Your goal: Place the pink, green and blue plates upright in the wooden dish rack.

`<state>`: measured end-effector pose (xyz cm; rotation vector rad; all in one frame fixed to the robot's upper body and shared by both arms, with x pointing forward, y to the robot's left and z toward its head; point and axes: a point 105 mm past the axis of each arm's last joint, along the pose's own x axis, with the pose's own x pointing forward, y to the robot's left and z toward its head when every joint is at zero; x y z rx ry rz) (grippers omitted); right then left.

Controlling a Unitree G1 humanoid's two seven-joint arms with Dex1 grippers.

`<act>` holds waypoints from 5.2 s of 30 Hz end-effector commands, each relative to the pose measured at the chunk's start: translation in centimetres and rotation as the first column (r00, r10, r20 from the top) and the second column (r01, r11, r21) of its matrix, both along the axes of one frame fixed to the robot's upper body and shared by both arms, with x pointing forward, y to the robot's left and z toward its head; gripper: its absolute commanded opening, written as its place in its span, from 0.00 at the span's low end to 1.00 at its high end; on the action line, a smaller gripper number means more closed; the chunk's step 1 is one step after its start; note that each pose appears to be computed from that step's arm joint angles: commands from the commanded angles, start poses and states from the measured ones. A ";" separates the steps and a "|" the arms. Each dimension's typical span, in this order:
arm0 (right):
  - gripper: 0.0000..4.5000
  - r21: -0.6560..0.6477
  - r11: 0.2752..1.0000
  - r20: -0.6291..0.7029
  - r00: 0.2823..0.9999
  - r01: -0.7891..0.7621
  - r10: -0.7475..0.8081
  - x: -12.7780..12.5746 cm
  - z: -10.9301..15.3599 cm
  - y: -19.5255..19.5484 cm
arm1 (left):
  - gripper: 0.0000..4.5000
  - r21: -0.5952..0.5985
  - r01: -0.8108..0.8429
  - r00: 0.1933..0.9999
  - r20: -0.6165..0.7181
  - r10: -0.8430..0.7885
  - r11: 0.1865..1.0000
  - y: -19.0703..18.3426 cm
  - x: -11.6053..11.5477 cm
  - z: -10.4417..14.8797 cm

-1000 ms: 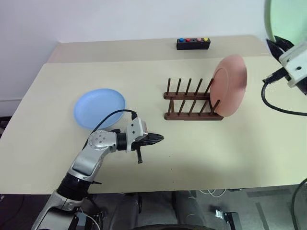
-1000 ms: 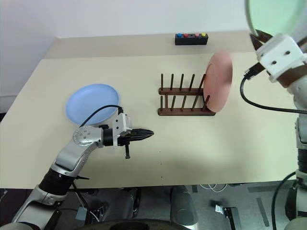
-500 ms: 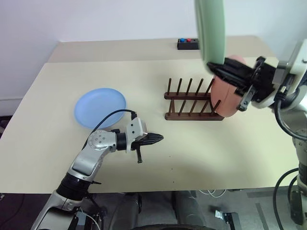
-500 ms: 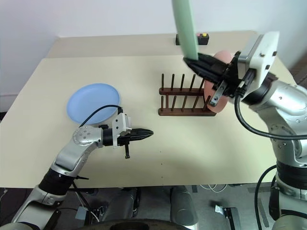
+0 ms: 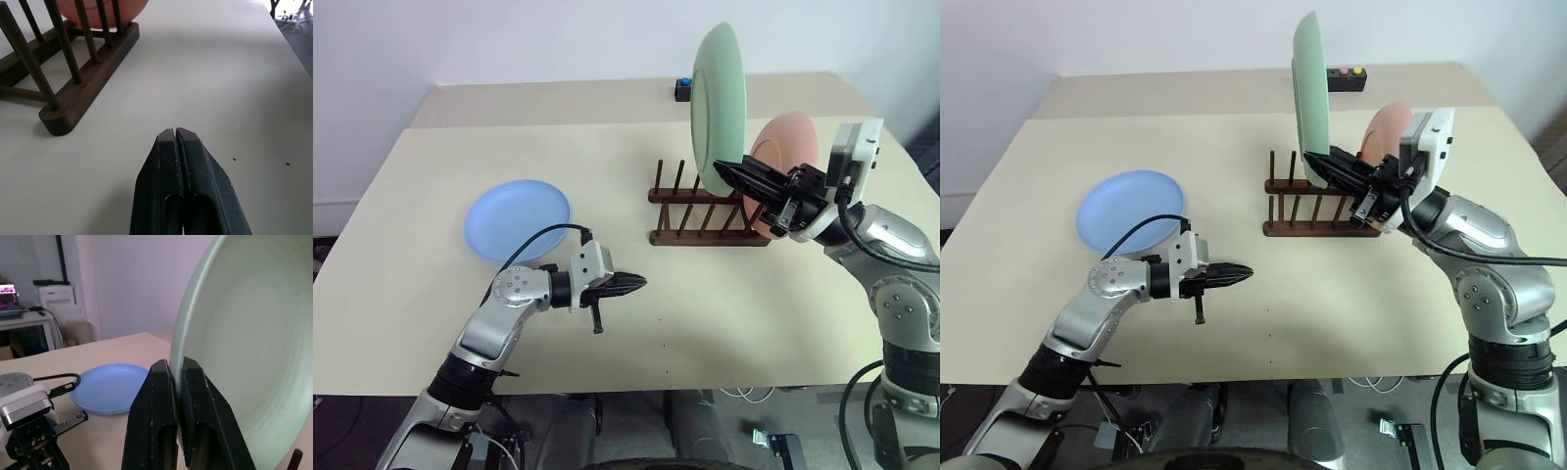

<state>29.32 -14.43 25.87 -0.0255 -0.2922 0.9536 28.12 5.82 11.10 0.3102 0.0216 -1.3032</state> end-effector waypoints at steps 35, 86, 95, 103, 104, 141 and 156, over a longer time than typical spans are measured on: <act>0.00 0.050 0.991 -0.068 0.991 0.123 -0.119 1.6 -2.2 -2.3 | 0.00 0.000 -0.003 0.999 0.051 0.003 1.000 0.2 0.1 0.9; 1.00 -0.175 0.929 0.343 0.905 0.326 -0.252 -0.3 4.9 -2.9 | 0.12 -0.061 -0.157 0.986 0.041 0.160 0.986 3.7 1.4 2.6; 1.00 -0.413 0.878 0.453 0.891 0.243 -0.033 -2.2 3.9 0.1 | 0.99 -0.197 -0.524 0.843 0.014 0.537 0.828 11.6 5.5 6.8; 1.00 -0.568 0.814 0.415 0.896 0.121 0.156 -2.7 -0.6 4.0 | 0.99 -0.105 -0.893 0.445 -0.051 0.894 0.438 20.3 10.1 6.5; 1.00 -0.577 0.810 0.411 0.895 0.107 0.174 -2.8 -1.1 4.4 | 0.99 -0.079 -0.925 0.378 -0.082 0.922 0.372 21.4 10.5 6.2; 1.00 -0.604 0.753 0.547 0.823 0.262 0.152 -0.4 -0.7 4.9 | 0.01 -0.458 -0.843 0.443 -0.289 0.849 0.284 16.7 12.4 16.1; 1.00 -0.544 0.672 0.756 0.641 0.503 0.133 2.4 1.0 6.6 | 0.01 -0.549 -0.674 0.642 -0.105 0.759 0.494 4.3 9.8 21.5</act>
